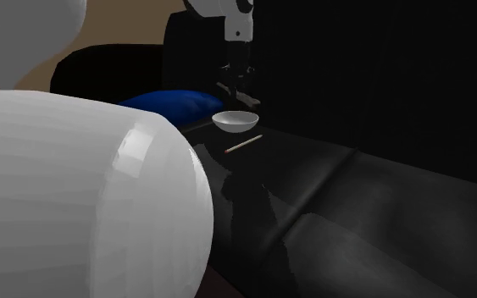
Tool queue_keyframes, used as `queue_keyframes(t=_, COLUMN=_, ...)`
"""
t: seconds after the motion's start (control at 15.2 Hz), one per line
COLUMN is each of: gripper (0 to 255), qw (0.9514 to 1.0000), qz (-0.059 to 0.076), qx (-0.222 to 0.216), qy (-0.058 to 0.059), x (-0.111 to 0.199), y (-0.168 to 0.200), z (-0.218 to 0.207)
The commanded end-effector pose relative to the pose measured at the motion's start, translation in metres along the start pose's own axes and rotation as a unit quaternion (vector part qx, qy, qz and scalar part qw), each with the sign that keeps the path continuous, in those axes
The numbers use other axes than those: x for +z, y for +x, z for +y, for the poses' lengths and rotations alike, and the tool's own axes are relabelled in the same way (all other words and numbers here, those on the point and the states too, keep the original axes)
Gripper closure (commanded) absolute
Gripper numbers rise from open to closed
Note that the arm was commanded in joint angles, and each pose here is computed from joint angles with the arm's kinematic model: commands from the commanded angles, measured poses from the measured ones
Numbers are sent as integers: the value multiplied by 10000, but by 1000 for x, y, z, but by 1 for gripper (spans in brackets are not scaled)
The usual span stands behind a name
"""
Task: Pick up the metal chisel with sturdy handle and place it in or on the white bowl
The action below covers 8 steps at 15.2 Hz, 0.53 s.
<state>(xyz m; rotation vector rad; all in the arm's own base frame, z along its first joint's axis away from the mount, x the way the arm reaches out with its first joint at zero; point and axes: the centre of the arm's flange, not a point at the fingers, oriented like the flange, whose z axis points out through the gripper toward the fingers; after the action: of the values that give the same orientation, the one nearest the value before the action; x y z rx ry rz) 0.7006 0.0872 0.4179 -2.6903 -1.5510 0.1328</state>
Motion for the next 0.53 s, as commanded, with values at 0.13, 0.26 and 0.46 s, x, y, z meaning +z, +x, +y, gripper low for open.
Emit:
queue_keyframes(t=0.13, gripper=255, qw=10000, qz=2, qx=0, qy=-2, x=22, y=1, z=3)
queue_keyframes(t=0.26, gripper=255, qw=10000, qz=2, qx=0, qy=-2, x=32, y=2, z=4)
queue_keyframes(t=0.46, gripper=255, qw=10000, qz=2, qx=0, qy=-2, x=48, y=3, z=5)
